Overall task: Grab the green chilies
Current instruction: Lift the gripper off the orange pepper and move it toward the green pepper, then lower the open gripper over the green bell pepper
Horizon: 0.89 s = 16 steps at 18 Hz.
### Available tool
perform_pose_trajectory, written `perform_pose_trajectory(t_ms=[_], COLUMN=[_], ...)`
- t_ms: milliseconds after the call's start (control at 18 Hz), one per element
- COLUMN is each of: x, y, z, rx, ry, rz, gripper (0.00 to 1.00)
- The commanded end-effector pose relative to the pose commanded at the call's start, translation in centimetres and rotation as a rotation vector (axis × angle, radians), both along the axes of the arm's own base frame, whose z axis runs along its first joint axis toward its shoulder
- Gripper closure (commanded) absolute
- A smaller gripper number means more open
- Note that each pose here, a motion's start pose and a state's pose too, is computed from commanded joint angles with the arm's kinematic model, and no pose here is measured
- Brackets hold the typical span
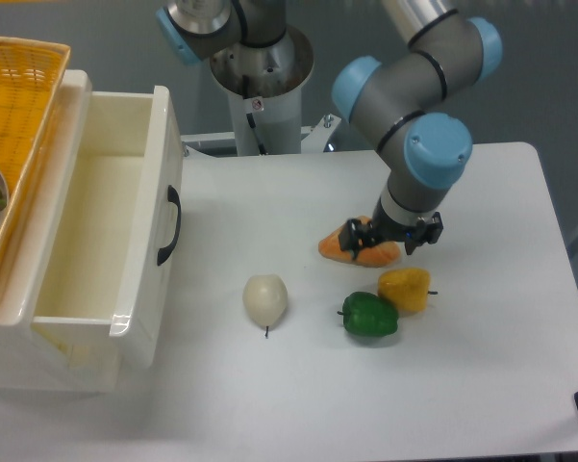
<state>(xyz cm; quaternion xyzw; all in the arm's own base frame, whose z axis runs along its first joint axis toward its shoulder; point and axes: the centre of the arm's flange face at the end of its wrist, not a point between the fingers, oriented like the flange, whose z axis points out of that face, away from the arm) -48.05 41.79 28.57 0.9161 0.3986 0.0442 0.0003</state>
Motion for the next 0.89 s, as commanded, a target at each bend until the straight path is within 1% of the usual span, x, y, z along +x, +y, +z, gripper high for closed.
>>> perform_pose_trajectory(t_ms=[278,444,611,778,889], x=[-1.7,-2.0,-2.2,-2.3,-1.9], y=[1.4,1.5,1.5,1.8,2.4], z=[-1.0,-0.8,-0.8,-0.1,-0.1], rx=[-0.02,-0.016,-0.01,0.007,0.012], ry=[-0.002,0.01,0.024,0.039,0.039], rz=[0.184,0.321,0.365,0.473,0.513], gripper=[0.0,0.0,0.0,0.0,0.0])
